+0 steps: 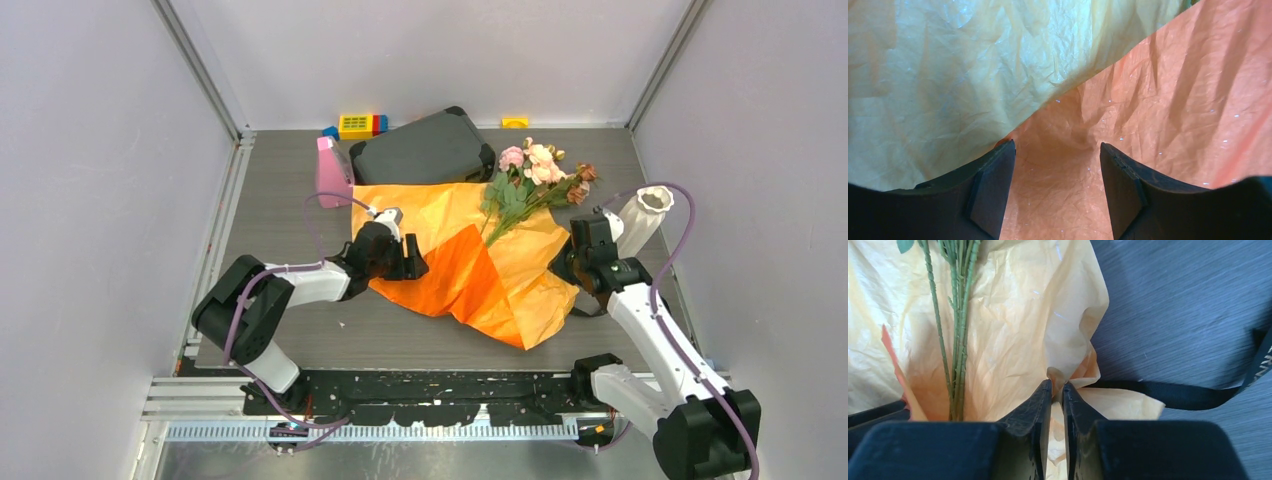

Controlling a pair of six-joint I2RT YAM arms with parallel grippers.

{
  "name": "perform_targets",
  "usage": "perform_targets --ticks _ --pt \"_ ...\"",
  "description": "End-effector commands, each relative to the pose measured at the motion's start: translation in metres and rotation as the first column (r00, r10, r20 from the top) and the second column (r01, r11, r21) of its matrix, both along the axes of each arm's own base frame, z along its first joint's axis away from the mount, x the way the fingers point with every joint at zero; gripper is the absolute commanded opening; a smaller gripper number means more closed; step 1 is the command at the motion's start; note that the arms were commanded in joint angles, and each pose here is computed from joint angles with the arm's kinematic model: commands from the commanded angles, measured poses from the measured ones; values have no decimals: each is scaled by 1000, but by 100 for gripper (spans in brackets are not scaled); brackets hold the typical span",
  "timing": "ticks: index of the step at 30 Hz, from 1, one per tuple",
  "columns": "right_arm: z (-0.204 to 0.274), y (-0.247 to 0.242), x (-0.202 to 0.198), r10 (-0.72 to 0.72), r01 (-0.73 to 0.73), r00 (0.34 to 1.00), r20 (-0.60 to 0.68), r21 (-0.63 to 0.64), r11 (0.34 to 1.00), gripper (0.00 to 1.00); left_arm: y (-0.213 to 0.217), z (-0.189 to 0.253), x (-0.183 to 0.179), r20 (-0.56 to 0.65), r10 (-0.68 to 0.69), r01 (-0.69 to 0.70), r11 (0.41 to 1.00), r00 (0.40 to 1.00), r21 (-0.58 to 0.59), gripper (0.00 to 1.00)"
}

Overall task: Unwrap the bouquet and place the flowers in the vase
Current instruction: Unfold the wrapping paper at the center of the board.

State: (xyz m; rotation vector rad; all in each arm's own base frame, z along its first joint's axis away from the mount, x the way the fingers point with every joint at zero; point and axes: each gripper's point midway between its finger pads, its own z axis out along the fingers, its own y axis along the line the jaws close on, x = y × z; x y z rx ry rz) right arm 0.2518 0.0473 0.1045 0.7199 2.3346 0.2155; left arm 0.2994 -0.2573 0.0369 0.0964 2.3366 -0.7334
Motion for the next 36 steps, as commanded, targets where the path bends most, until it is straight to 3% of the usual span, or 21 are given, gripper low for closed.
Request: perform_targets --ticks 1,4,7,9,11,16,22,23,28,36 --pt "25 -17 -2 3 -3 1000 5 -102 995 20 24 -44 -24 -113 4 9 994 994 111 66" --pt "27 -23 -6 -3 1 1000 -12 -138 990 32 22 -44 -24 -113 -6 18 994 994 110 66" --pt "31 -29 -10 -15 11 1000 -19 -165 986 63 19 -40 -24 -110 -21 32 995 994 99 66" --pt "32 -30 -12 -18 14 1000 -22 -169 985 73 16 -34 -23 -103 -34 43 995 994 88 66" --pt "32 -29 -15 -17 13 999 -27 -159 987 76 12 -26 -21 -91 -52 59 996 995 73 67" --pt "33 -11 -17 9 -9 1000 -12 -53 999 78 2 4 -16 -44 -96 98 994 994 42 68" --pt "29 45 -18 156 -154 988 9 218 964 72 -11 48 -19 34 -136 135 990 990 43 69" --pt "32 56 -18 197 -198 980 28 262 945 68 -15 56 -21 52 -145 143 989 988 45 69" --pt "72 91 -14 330 -376 924 190 317 870 64 -26 77 -40 76 -178 175 983 981 47 70" --pt "76 166 -41 578 -623 782 233 337 706 60 -12 46 -46 5 -95 94 994 995 63 72"
